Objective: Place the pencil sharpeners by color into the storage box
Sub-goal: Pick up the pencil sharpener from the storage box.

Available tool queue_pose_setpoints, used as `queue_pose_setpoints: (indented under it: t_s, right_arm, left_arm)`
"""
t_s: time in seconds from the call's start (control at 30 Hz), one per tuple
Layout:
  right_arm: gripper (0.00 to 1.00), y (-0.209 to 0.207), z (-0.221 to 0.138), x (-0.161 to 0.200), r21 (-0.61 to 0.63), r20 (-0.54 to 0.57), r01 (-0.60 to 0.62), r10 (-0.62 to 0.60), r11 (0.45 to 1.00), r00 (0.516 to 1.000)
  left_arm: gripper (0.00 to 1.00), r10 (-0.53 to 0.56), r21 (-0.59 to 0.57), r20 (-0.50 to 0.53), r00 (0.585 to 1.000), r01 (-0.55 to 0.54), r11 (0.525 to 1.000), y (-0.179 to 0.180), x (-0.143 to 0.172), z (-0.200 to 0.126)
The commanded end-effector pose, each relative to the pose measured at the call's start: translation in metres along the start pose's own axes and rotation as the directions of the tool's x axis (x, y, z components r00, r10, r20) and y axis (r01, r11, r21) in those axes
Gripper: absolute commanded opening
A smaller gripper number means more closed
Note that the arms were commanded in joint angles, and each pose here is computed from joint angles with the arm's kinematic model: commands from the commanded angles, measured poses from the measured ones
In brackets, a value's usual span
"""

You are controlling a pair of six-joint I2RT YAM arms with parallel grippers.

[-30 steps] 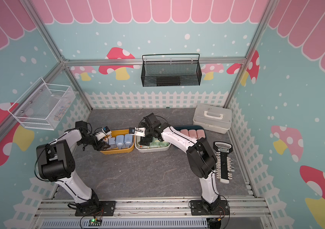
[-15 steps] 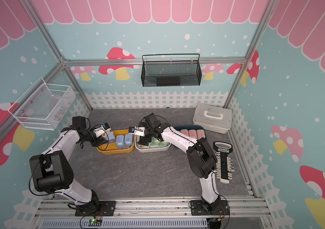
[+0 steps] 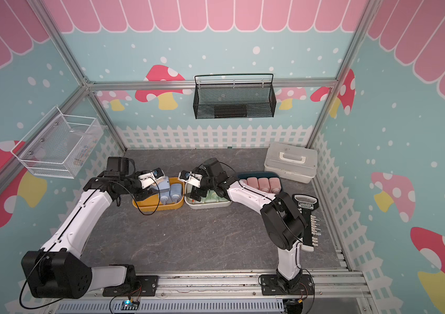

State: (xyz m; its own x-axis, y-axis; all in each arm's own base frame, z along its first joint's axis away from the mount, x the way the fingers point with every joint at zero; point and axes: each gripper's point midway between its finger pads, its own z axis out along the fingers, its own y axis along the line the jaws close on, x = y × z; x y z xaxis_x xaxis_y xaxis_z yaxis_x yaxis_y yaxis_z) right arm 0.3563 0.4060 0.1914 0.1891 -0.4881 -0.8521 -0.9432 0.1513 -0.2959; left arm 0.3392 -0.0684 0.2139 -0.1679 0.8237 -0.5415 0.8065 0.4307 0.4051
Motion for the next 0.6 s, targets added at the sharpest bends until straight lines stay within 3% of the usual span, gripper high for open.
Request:
queue_pose_setpoints:
  t_s: [0.0, 0.17, 0.33, 0.57]
  right_arm:
    - [0.93, 0.0, -0.019, -0.038, -0.018, 0.145, -0.009, 0.011, 1.0, 0.989]
    - [0.91, 0.012, -0.034, -0.061, -0.029, 0.283, 0.048, -0.038, 0.998, 0.958]
    - [0.87, 0.028, -0.04, -0.068, -0.07, 0.342, 0.124, -0.093, 0.99, 0.935]
    - [0.83, 0.041, -0.033, -0.056, -0.095, 0.318, 0.169, -0.131, 0.981, 0.939]
  left_arm:
    - [0.0, 0.083, 0.015, 0.118, 0.99, -0.085, 0.996, -0.013, -0.03, -0.008]
    - [0.0, 0.161, 0.054, 0.18, 0.97, -0.173, 0.983, -0.035, -0.053, -0.007]
    - [0.0, 0.195, 0.085, 0.297, 0.935, -0.229, 0.97, -0.048, -0.075, -0.015]
    - [0.0, 0.204, 0.087, 0.321, 0.925, -0.243, 0.966, -0.05, -0.082, -0.018]
